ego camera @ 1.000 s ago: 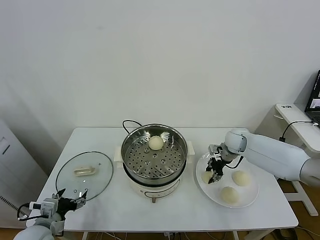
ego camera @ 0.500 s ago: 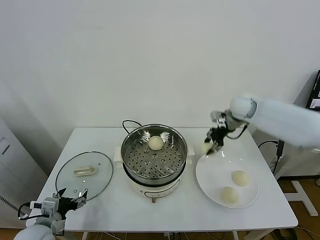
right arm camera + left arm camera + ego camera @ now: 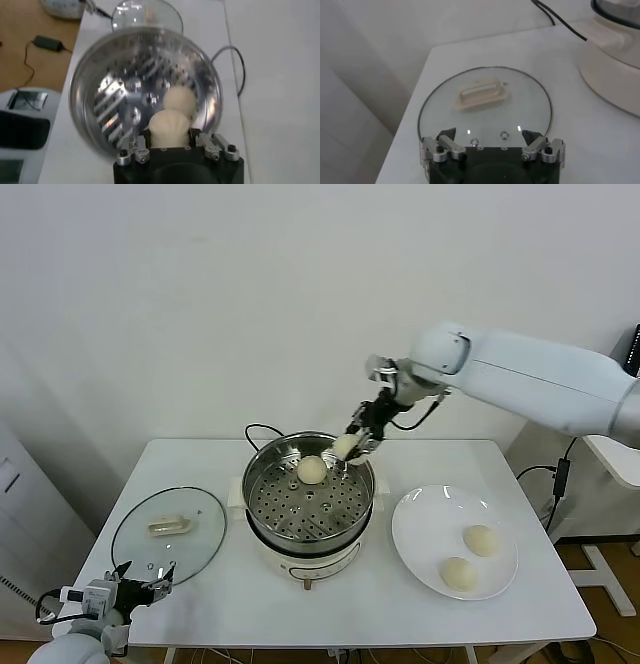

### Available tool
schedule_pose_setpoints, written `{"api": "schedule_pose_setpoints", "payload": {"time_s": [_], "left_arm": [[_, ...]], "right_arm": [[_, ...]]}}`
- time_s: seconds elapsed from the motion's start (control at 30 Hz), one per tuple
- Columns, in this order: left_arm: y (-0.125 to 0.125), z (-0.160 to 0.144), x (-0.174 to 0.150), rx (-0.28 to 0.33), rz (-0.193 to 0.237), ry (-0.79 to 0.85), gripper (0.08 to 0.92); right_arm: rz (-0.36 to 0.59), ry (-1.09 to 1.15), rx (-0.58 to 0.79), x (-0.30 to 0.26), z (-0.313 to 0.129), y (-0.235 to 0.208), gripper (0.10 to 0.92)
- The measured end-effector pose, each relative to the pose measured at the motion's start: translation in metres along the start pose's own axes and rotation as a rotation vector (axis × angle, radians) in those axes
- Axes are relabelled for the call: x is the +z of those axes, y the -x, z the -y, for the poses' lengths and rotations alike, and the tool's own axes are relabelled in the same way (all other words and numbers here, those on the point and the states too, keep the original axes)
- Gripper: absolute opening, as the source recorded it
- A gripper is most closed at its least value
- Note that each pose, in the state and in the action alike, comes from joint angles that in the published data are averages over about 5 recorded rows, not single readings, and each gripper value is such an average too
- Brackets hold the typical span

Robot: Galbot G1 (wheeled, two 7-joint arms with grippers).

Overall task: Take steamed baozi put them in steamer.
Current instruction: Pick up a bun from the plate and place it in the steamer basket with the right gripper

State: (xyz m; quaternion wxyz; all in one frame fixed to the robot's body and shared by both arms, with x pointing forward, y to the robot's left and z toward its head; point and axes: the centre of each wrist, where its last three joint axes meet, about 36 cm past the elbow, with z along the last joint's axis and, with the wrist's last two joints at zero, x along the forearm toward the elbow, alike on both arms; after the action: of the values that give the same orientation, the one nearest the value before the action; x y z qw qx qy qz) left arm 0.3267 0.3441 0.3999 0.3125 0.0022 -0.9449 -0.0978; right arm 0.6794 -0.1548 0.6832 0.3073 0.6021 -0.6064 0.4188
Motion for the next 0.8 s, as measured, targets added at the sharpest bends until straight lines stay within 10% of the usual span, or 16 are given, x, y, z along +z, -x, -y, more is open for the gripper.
{"api": "schedule_pose_setpoints", "payload": {"time_s": [0.8], "left_arm": [[0.006, -0.002, 0.003, -0.005, -0.006, -0.007, 0.823]], "right_arm": [[-0.053, -0.021, -0.047, -0.068, -0.014, 0.137, 0.487]]}}
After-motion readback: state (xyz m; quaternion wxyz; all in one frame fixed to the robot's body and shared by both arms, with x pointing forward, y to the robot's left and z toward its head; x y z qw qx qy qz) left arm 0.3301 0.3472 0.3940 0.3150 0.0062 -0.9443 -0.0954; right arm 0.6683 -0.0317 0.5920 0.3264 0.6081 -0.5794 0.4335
